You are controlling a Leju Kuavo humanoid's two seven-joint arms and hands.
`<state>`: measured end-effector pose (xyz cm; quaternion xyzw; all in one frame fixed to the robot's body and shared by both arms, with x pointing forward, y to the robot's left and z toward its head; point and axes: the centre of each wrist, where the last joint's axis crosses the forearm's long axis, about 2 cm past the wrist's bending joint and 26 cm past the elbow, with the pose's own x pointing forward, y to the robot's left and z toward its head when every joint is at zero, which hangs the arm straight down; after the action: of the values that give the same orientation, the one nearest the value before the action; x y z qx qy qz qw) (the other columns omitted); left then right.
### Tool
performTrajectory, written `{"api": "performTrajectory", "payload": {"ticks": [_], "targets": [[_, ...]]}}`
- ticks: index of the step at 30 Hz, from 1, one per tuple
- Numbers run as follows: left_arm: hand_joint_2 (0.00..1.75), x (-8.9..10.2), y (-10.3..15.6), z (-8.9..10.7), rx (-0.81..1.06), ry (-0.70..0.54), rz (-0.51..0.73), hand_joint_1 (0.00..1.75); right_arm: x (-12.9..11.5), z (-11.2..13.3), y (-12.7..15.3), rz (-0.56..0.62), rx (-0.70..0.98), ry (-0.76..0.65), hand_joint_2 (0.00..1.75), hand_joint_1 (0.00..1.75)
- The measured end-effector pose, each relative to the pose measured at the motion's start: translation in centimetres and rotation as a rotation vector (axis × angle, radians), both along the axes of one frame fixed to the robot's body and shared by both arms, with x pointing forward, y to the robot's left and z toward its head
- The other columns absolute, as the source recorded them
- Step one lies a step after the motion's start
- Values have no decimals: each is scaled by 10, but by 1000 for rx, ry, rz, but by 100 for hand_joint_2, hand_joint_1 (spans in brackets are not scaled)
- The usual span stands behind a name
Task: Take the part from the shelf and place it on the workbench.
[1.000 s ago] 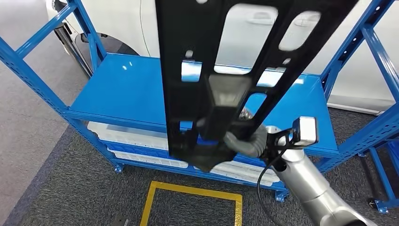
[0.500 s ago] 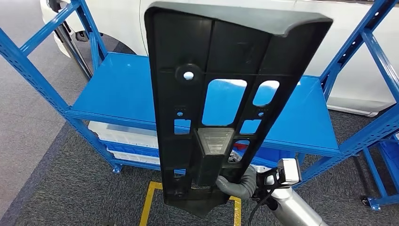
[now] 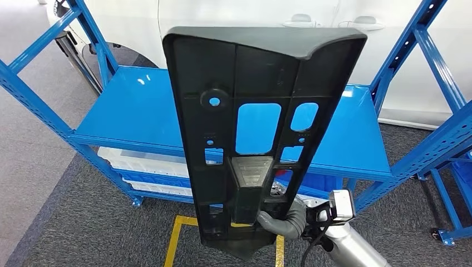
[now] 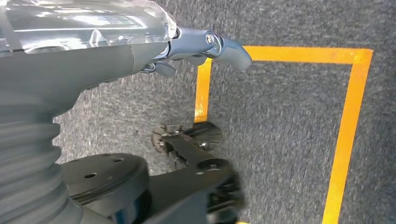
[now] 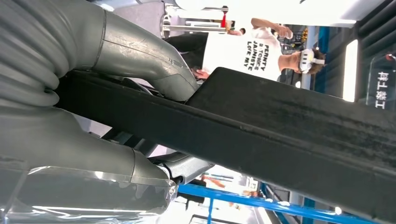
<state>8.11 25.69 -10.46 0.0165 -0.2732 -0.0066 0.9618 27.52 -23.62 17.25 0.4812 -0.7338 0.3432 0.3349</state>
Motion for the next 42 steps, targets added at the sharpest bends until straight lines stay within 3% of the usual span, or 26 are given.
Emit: {"api": "performTrajectory", "payload": {"ticks": [5,14,25,42], "targets": [[175,1,1,0,6,48,29,0,-4,-4,-1,-16,-11,14,175,175],[175,3,0,1,-4,103,54,0,-37,-28,-6,-77,25,74,175,175],[175,2,-2,1,-11,105,54,0,-29,-18,-10,-108,0,76,175,175],[175,2,0,0,-7,96,64,0,-40,-29,-15,-95,26,101,175,175]]}}
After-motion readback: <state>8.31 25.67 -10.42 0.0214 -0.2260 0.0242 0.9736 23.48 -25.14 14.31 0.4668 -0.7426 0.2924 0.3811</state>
